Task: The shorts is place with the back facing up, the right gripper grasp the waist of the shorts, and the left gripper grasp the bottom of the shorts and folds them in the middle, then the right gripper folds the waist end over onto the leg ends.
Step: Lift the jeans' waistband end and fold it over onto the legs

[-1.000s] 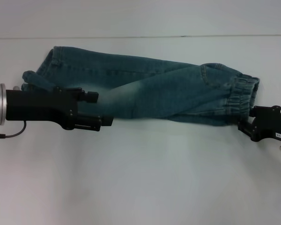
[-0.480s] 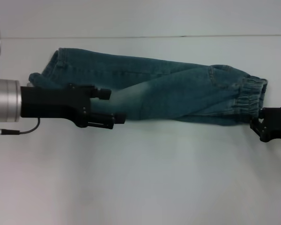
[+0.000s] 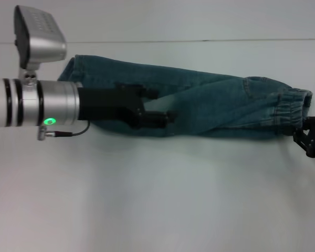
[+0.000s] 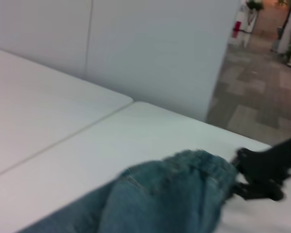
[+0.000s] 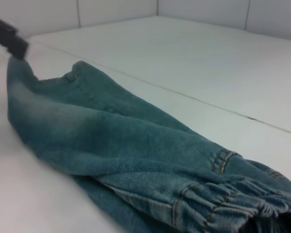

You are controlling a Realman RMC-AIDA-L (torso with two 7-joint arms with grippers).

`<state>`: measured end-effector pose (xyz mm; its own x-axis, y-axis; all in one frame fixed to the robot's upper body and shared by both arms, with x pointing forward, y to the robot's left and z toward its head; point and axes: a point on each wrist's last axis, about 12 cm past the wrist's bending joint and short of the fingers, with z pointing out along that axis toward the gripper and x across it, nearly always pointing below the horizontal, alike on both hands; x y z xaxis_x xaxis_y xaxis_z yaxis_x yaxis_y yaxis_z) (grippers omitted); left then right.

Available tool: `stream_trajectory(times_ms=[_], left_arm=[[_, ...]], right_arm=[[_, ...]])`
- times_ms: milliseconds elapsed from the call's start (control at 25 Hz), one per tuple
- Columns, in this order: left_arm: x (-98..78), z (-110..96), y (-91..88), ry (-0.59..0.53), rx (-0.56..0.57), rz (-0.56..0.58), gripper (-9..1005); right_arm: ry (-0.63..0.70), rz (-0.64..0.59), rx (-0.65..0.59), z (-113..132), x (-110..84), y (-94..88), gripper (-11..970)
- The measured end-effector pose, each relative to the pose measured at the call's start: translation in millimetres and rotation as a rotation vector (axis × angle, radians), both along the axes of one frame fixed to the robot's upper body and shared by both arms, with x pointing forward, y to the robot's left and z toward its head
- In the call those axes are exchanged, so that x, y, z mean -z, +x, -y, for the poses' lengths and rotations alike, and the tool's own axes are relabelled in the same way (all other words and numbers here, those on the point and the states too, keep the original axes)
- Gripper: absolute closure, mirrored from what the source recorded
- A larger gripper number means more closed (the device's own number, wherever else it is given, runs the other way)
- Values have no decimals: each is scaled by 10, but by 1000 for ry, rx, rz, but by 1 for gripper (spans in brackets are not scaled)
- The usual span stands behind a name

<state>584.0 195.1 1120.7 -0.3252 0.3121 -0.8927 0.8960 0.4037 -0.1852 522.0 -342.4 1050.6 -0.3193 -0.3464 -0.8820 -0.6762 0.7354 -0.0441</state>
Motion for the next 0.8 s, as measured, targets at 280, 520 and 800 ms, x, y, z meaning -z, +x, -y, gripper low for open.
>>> stream_trajectory(times_ms=[280,520,800], left_arm=[[166,171,92,-46,-91,93,293],[310,366,90,-43,-85,131,521],[480,569,-1,-83,-82,177,705]], right_arm=[[-15,-15,-48,15,-128,-13,846],[-29,-16,-81,77,-287,-81,848],[-52,-42,-161,113,-528,-195,850]])
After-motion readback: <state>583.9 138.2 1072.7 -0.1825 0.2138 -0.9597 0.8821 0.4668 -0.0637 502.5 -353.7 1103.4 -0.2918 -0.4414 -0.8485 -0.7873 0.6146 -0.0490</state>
